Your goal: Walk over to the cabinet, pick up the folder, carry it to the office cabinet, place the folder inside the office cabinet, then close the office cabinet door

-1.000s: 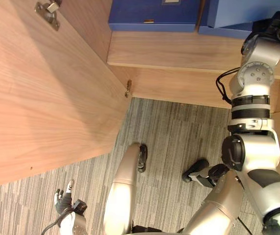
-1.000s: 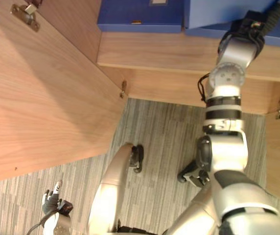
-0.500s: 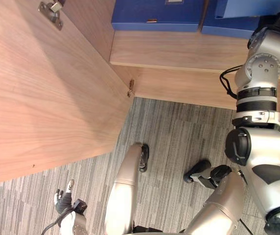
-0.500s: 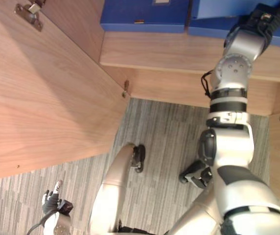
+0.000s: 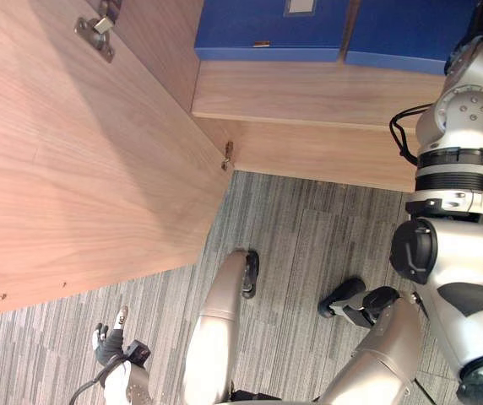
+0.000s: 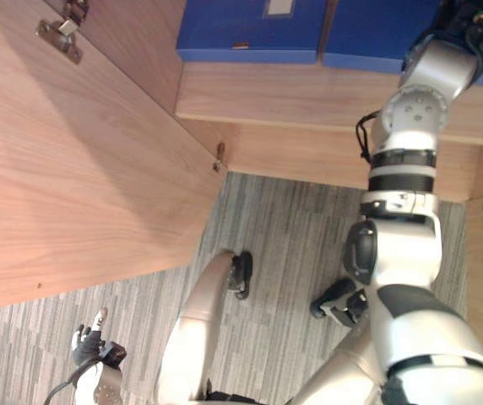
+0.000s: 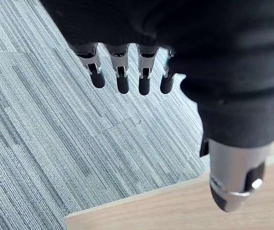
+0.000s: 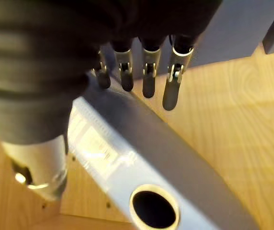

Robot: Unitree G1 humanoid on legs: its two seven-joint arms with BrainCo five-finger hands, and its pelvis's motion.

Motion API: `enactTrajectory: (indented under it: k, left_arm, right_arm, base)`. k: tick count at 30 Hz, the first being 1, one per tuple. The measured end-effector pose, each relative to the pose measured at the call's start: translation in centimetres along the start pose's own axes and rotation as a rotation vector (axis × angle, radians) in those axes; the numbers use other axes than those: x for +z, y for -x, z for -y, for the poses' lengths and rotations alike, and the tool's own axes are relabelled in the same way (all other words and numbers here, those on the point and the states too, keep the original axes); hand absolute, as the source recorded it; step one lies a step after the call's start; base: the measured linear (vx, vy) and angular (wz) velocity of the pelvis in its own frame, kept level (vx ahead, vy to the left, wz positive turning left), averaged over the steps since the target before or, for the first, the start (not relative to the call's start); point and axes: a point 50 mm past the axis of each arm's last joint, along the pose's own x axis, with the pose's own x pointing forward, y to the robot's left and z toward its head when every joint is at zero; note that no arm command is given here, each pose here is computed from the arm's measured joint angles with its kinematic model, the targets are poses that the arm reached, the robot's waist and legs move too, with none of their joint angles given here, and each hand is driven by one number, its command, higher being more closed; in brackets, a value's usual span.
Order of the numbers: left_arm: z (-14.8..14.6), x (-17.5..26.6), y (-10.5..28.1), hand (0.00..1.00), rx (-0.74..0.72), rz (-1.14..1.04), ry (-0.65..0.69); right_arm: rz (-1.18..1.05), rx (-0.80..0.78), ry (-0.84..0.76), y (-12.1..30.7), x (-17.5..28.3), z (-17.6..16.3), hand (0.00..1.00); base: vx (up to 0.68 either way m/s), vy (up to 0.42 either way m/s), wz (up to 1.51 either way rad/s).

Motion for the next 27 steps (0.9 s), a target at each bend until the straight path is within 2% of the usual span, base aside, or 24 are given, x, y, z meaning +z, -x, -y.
enactTrajectory:
  k: [6,10,14,17,23,27]
  left_arm:
    - [0.5,0.2,-0.1,0.0,-0.01,0.004,0.007]
    - [1.1,0.4,-0.2,0.0,-0.023,0.014,0.017]
    - [1.4,0.5,-0.3,0.0,-0.029,0.02,0.022]
    - [1.4,0.6,-0.3,0.0,-0.032,0.022,0.023]
    - [1.4,0.2,-0.3,0.0,-0.051,0.009,0.017]
    - [1.4,-0.1,-0.3,0.0,-0.069,-0.004,0.012]
  right_arm:
    - [-0.156,0.055,0.429,0.8,-4.3,1.1,0.0]
    - [-0.245,0.078,0.655,1.5,-6.7,2.1,0.0]
    - [-0.353,0.109,0.962,2.5,-9.0,4.5,0.0]
    - [-0.45,0.099,1.109,3.5,-10.3,6.8,0.0]
    - [-0.572,0.125,1.301,4.5,-11.2,9.5,0.0]
    - [-0.633,0.178,1.536,4.8,-10.9,11.5,0.0]
  base:
    - [0.02,-0.044,-0.12]
    - [0.02,-0.034,-0.06]
    - [0.01,-0.019,-0.06]
    - [0.02,-0.024,-0.14]
    - [0.0,-0.014,-0.03]
    - [0.0,-0.004,-0.04]
